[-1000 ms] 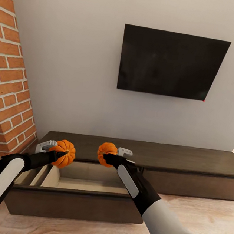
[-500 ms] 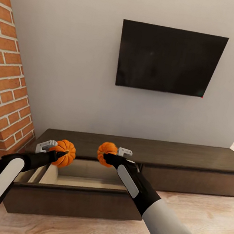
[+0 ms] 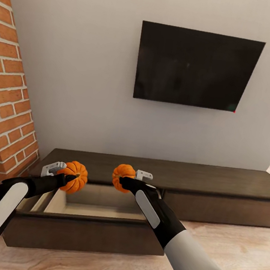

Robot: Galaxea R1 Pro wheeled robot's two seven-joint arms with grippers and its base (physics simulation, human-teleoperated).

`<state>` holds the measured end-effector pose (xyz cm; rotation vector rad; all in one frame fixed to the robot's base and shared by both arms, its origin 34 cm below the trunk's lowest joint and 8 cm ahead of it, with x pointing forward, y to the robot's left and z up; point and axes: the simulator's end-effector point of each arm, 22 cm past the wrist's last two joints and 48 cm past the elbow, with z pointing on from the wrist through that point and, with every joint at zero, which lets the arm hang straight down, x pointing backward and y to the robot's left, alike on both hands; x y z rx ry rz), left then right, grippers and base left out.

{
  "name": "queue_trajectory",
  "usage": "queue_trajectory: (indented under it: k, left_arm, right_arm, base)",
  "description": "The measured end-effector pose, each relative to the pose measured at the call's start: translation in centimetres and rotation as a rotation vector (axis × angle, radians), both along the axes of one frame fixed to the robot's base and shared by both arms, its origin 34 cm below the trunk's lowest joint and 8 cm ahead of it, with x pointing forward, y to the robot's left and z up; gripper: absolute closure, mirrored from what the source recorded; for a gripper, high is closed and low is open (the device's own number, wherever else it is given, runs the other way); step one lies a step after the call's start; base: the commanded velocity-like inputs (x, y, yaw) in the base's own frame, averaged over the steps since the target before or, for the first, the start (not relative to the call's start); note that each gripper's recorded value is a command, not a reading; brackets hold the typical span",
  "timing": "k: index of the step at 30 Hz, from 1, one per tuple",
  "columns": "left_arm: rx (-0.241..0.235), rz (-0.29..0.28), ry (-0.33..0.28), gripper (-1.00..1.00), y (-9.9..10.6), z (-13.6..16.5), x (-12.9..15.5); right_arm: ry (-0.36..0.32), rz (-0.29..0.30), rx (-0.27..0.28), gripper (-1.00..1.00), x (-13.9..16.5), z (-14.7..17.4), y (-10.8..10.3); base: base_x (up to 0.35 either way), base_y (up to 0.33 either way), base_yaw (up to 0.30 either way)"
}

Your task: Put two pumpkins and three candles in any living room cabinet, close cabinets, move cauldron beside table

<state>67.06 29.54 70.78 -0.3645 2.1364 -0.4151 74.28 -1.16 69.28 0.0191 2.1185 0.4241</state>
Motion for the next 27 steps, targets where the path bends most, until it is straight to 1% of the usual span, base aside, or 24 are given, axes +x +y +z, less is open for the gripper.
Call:
queue_trajectory:
  k: [5, 10, 18, 27]
  left_arm:
    - [0.000, 0.000, 0.000, 1.00, -0.02, -0.02, 0.01]
    - [0.001, -0.002, 0.001, 1.00, -0.07, -0.02, -0.02]
    - [0.001, 0.000, 0.001, 1.00, 0.00, -0.02, -0.01]
    - [0.000, 0.002, 0.000, 1.00, 0.06, 0.00, 0.03]
  right_arm:
    - [0.000, 0.000, 0.000, 1.00, 0.01, -0.02, 0.00]
    - [0.000, 0.000, 0.000, 1.00, -0.01, 0.00, 0.00]
    - [0.000, 0.000, -0.001, 1.00, 0.00, -0.01, -0.01]
    - [0.000, 0.000, 0.000, 1.00, 0.02, -0.03, -0.01]
  base:
    - [0.108, 0.000, 0.000]
    - [0.267, 0.000, 0.000]
    - [0.180, 0.000, 0.000]
    - [0.027, 0.000, 0.000]
